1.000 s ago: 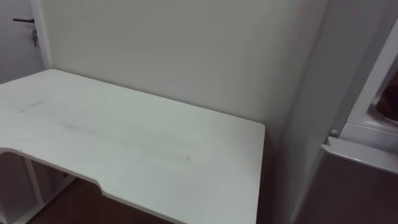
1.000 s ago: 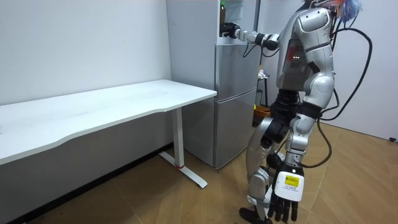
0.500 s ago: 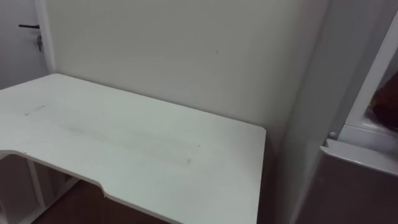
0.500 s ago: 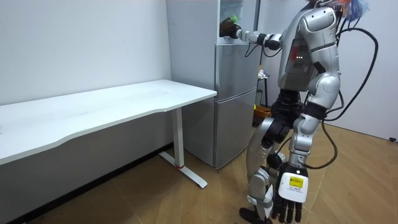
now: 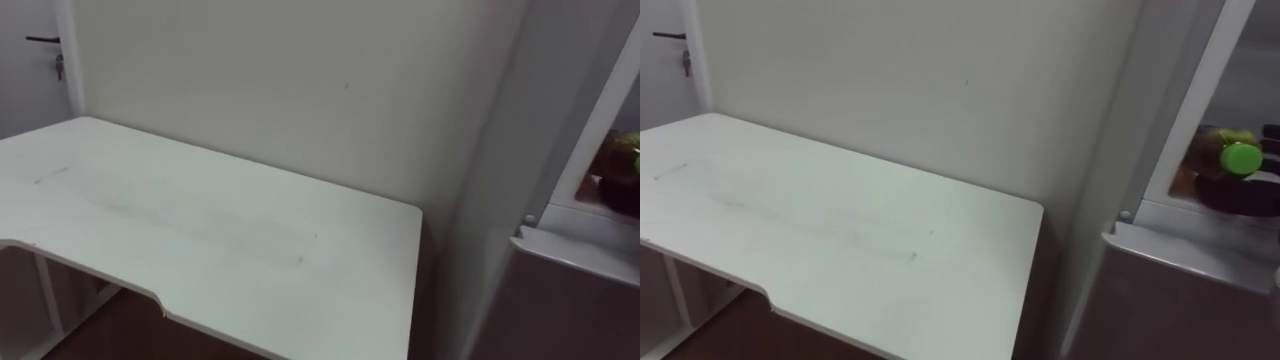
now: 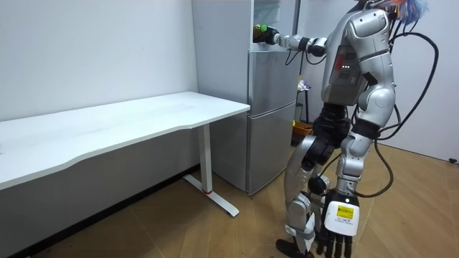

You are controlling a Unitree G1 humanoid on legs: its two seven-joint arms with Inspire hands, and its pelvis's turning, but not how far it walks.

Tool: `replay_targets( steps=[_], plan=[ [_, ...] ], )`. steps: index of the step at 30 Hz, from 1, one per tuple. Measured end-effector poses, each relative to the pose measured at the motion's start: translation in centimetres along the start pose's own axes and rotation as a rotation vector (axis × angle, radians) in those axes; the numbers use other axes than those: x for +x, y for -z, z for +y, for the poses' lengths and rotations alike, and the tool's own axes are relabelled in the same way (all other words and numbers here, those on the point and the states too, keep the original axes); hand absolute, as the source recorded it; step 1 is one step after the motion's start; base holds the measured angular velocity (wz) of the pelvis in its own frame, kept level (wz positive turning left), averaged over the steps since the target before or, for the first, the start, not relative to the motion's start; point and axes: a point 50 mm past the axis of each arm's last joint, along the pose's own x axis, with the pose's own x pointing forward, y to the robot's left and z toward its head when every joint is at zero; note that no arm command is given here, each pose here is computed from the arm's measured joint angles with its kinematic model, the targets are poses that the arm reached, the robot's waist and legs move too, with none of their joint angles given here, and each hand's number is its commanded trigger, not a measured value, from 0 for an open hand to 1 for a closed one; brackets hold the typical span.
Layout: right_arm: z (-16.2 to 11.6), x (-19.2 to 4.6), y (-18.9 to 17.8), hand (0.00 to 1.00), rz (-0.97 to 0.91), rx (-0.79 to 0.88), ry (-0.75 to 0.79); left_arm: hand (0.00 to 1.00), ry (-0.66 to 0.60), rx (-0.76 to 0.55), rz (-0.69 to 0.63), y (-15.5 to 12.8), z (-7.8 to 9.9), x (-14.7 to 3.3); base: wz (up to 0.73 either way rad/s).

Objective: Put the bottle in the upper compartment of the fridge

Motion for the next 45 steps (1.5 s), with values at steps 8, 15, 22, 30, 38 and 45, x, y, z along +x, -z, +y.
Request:
replay_targets(
  steps=[8, 15, 22, 30, 38, 45],
  plan=[
    [-0.6, 0.0, -0.1, 1.00, -0.020, -0.007, 0.000, 0.00, 0.001, 0.006, -0.012, -0.5, 0.0, 0.0, 0.00],
    [-0.5, -0.1, -0.8, 1.00, -0.044, -0.003, -0.046, 0.00, 0.003, 0.004, -0.033, -0.9, -0.1, 0.1, -0.06],
    [-0.4, -0.1, -0.8, 0.00, -0.041, -0.009, -0.083, 0.00, 0.015, 0.004, -0.036, -0.8, 0.0, 0.1, -0.04],
    [-0.4, 0.0, -0.6, 0.00, -0.022, -0.017, -0.109, 0.00, 0.049, 0.006, -0.027, -0.5, -0.2, 0.0, 0.00],
    [-0.4, 0.0, -0.4, 0.00, -0.018, -0.040, -0.113, 0.00, 0.056, 0.008, -0.015, -0.3, -0.1, 0.0, 0.02],
    [-0.4, 0.0, -0.3, 0.00, -0.005, -0.046, -0.133, 0.00, 0.052, 0.010, -0.009, -0.4, 0.1, 0.1, 0.04]
  ],
)
